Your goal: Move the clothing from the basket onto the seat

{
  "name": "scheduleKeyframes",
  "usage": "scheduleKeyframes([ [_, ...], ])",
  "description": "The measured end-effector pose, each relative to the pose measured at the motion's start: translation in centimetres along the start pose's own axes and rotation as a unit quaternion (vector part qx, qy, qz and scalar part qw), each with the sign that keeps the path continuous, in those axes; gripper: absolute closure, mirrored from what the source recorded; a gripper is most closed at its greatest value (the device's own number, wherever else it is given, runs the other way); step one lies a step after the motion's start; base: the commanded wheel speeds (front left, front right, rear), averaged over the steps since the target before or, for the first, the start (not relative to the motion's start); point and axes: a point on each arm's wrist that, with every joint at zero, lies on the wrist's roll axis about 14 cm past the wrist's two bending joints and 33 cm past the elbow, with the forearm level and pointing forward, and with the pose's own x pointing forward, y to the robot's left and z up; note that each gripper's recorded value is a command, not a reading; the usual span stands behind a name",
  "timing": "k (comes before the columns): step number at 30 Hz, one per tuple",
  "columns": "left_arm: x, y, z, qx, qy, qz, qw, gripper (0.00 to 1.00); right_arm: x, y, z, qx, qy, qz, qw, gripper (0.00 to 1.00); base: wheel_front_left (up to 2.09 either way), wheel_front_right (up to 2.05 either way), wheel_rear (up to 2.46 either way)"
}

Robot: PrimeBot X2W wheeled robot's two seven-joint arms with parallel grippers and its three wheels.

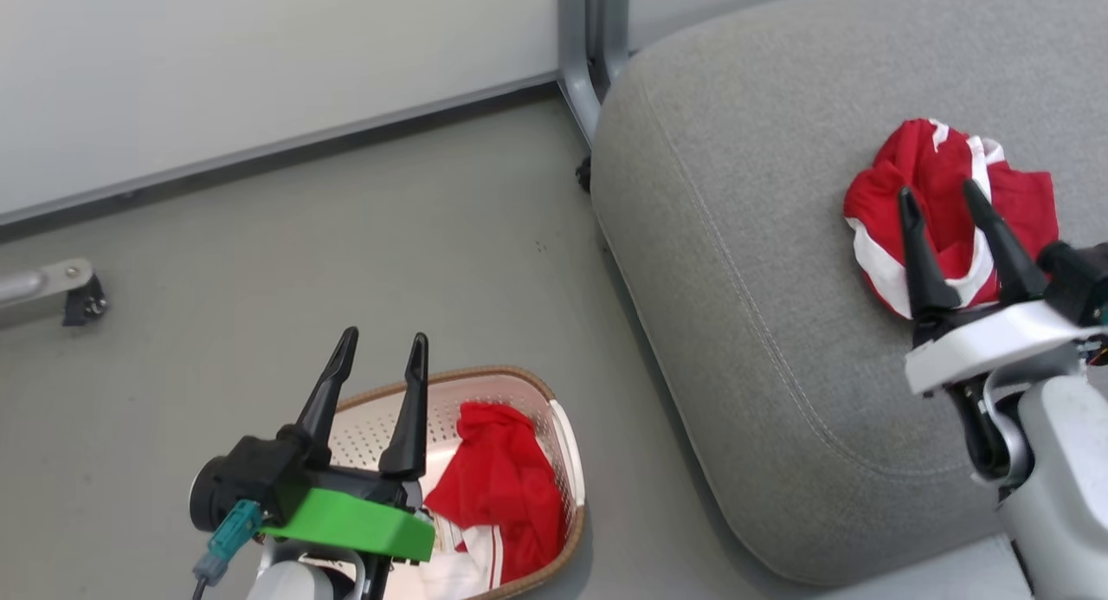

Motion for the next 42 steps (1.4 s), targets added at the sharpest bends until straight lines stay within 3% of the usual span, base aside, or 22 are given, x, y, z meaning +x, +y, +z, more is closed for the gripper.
scheduleKeyframes([
  [8,-3.1,2.9,2.5,0.012,-0.03,0.059,0.998,0.0,-1.9,6.9,2.1,0.031,-0.054,0.066,0.996,0.0,0.0,0.0,0.0],
  [13,-5.6,4.9,3.2,0.01,-0.038,0.103,0.994,0.0,-3.5,9.5,1.3,0.056,-0.054,0.072,0.994,0.0,0.0,0.0,0.0],
  [24,-8.6,6.4,4.4,0.021,-0.055,0.144,0.988,0.0,-4.5,11.1,0.0,0.061,-0.037,0.07,0.995,0.0,0.0,0.0,0.0],
  [42,-8.6,6.7,4.5,0.022,-0.056,0.147,0.987,0.0,-4.6,11.0,-0.4,0.055,-0.032,0.065,0.996,0.0,0.0,0.0,0.0],
])
